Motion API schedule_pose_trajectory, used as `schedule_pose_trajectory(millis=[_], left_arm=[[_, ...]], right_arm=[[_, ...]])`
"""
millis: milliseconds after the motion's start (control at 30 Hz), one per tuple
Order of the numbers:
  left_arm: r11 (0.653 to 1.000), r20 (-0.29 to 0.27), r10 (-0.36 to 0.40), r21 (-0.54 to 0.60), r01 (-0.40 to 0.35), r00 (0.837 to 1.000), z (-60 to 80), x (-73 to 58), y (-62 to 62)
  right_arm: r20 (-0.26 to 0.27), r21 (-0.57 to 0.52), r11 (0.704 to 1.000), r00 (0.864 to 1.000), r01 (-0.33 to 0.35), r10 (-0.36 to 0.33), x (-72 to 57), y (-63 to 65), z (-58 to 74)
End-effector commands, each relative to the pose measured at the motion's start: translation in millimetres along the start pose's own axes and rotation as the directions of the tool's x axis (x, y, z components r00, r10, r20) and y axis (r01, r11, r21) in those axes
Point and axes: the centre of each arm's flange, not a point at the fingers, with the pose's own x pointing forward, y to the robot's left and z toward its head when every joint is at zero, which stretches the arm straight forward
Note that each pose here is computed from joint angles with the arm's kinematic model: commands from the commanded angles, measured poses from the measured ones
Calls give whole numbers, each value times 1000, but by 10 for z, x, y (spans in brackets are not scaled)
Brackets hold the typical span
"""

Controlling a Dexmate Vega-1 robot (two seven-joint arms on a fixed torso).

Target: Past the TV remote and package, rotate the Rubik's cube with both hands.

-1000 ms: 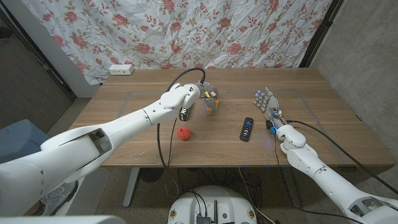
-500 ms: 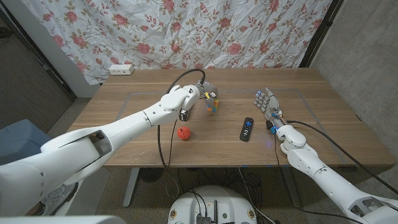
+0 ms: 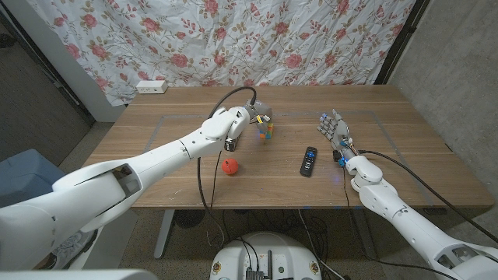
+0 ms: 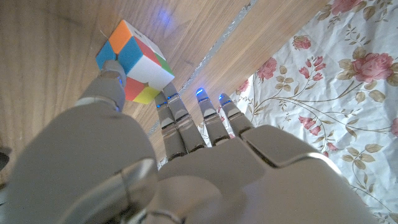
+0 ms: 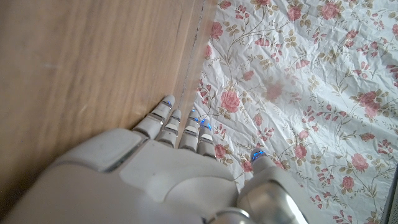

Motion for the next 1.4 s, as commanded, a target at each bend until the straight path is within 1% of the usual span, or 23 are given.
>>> schedule_pose_trajectory(millis=[33, 400, 567, 633, 867, 1033, 1400], left_arm=[[1000, -9, 5, -3, -5, 1000, 5, 20, -22], [1000, -19, 28, -4, -28, 999, -34, -16, 27], [999, -34, 31, -9, -31, 999, -70, -42, 60], [999, -43, 36, -5, -36, 998, -54, -55, 56], [999, -55, 47, -13, -48, 997, -104, -101, 94], [998, -65, 44, -38, -46, 997, -143, -129, 119], [993, -85, 79, -84, -86, 993, -230, -224, 167]], right_arm=[[-10, 3, 1000, 1000, 5, -5, 2, -7, -24], [-9, 0, 1000, 1000, 8, -8, -10, -19, -15], [-4, -2, 1000, 1000, 4, -4, -3, -17, 3], [-2, -2, 1000, 1000, 3, -3, 1, -17, 9], [3, -4, 1000, 1000, 0, 0, 3, -9, 25], [7, -8, 1000, 1000, -2, 2, -1, 2, 42], [11, -15, 1000, 1000, -3, 3, -25, 19, 68]])
